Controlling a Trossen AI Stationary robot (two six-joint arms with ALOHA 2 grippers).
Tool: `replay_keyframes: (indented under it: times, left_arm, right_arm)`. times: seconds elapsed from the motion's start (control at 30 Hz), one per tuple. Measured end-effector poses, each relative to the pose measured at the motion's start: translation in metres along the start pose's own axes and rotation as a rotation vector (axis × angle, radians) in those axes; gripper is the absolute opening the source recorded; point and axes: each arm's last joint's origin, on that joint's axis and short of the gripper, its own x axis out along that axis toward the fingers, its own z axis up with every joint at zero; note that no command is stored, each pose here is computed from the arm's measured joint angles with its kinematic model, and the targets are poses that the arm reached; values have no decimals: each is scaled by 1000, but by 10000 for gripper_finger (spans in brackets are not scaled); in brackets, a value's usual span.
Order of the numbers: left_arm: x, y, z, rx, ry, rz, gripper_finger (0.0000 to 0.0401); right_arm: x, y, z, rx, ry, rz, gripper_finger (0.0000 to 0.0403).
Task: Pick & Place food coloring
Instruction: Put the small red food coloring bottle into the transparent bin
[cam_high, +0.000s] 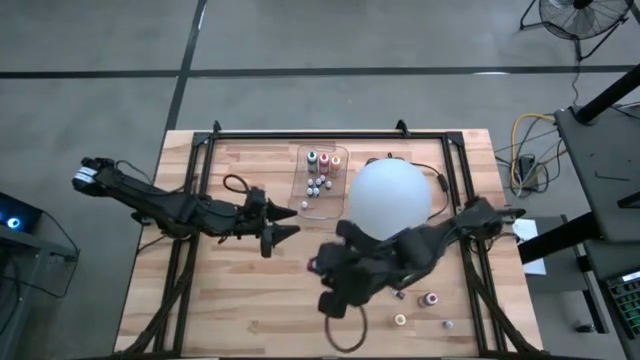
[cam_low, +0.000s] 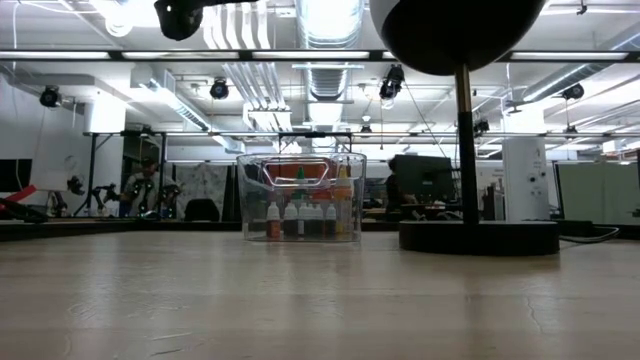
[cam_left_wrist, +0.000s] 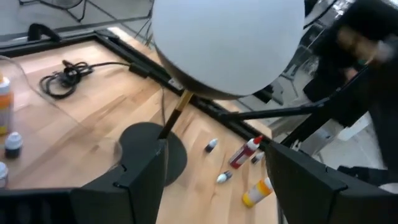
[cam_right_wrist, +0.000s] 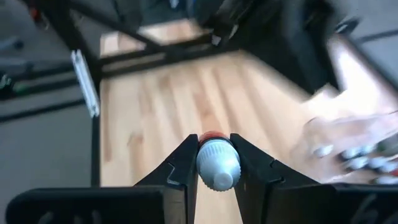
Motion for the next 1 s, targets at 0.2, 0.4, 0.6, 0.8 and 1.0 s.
replay_keyframes:
  times: [0.2, 0.4, 0.6, 0.8, 1.0]
  left_arm:
    - [-15, 2, 9, 5, -11, -7, 241]
    - [-24, 4, 14, -2, -15, -14, 241]
    - [-25, 4, 13, -6, 2, -34, 241]
    - [-24, 4, 10, -18, 29, -55, 241]
    - [-26, 6, 8, -12, 74, -66, 241]
  right_arm:
    - [45, 18, -26, -28, 138, 22, 68]
    - [76, 28, -47, -25, 236, 27, 68]
    - [100, 33, -64, -30, 306, 18, 68]
    - [116, 38, -78, -26, 371, 37, 68]
    - [130, 39, -86, -34, 417, 51, 68]
